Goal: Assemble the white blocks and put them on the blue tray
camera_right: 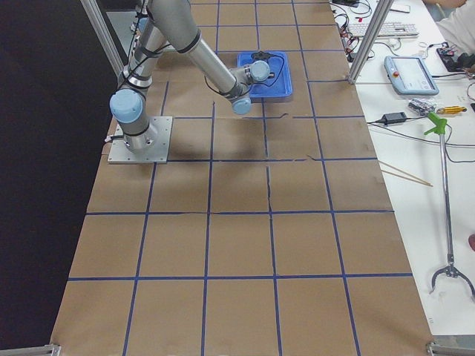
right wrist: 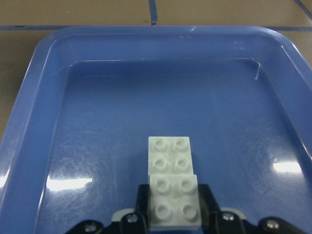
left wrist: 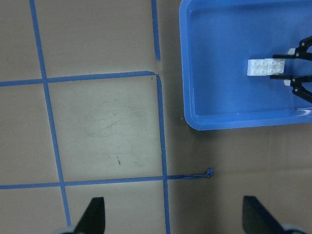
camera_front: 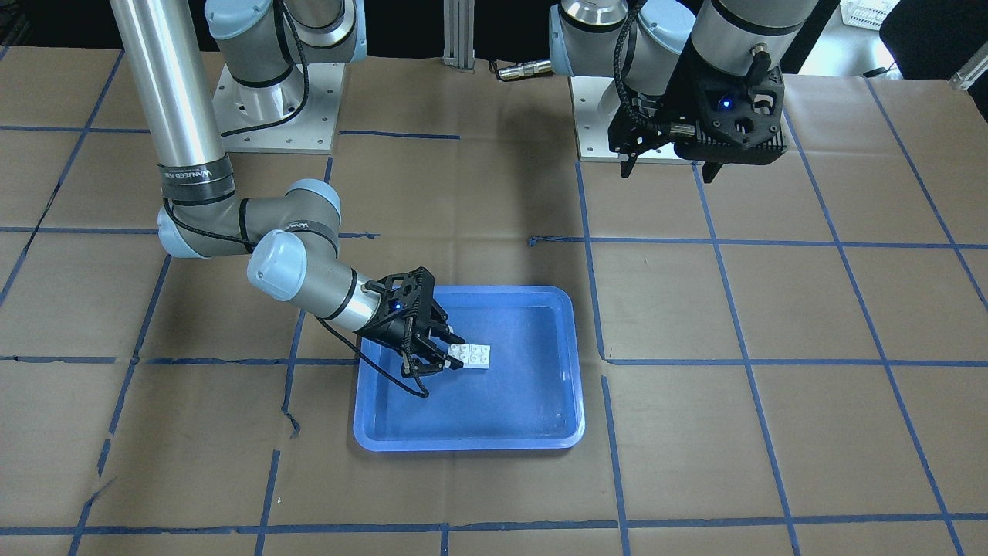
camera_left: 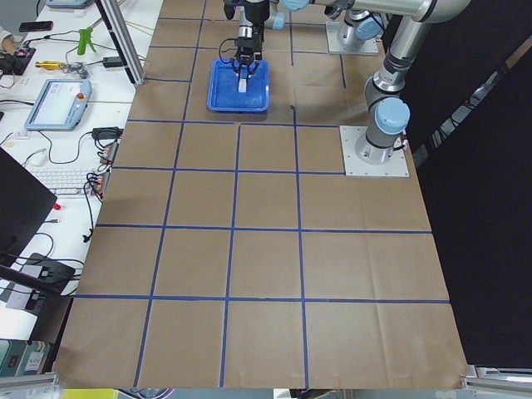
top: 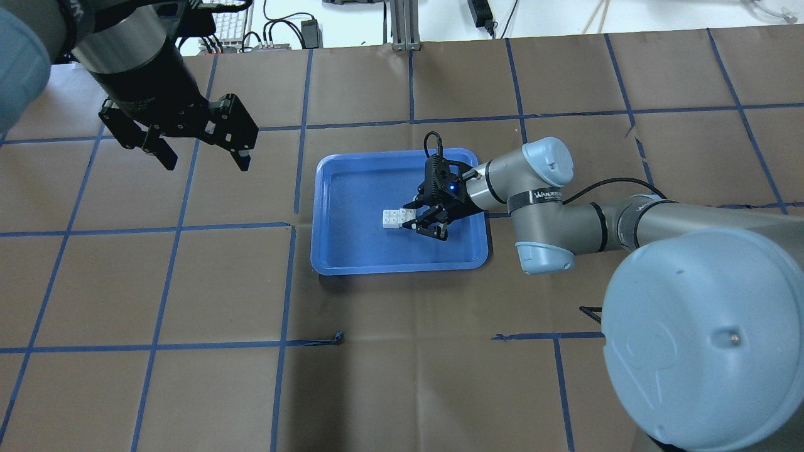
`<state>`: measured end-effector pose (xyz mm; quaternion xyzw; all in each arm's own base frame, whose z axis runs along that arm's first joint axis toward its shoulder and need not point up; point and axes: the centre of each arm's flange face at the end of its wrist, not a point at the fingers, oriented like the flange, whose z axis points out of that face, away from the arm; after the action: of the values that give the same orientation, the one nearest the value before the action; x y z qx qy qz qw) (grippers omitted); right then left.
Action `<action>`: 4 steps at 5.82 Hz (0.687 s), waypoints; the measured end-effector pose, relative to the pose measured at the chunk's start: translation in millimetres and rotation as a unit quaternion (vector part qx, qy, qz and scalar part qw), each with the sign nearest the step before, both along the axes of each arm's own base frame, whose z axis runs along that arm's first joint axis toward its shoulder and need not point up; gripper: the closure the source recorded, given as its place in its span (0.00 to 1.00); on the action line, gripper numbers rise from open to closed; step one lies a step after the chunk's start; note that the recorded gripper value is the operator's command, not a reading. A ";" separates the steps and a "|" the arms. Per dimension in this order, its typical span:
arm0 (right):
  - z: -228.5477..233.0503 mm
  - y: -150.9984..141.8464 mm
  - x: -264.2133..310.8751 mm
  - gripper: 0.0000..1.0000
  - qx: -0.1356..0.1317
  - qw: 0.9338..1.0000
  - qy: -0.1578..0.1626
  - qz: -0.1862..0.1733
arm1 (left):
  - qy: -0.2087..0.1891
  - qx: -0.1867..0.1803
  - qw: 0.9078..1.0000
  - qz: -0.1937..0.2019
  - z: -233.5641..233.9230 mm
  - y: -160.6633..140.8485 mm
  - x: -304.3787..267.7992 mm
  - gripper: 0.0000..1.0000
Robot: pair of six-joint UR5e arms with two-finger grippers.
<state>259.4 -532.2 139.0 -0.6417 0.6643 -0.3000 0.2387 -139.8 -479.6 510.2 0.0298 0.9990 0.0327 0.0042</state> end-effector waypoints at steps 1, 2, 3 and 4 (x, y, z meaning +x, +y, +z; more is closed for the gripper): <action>0.1 0.0 0.1 0.57 0.000 1.000 -0.001 0.000 | 0.000 0.000 1.000 0.000 0.3 0.2 0.0 0.01; 0.2 0.1 0.2 0.53 0.000 1.000 -0.001 0.000 | 0.000 0.000 1.000 0.000 0.2 0.5 0.0 0.01; -0.2 0.1 0.2 0.52 0.001 1.000 -0.002 0.000 | 0.000 0.000 1.000 0.000 0.1 0.6 0.0 0.01; -0.3 0.1 0.3 0.51 0.001 1.000 -0.002 0.000 | 0.000 0.000 1.000 0.000 0.0 0.9 0.1 0.01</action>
<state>259.7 -532.1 138.7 -0.6412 0.6638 -0.3006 0.2406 -139.8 -478.7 510.3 0.0299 0.9990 0.0327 0.0043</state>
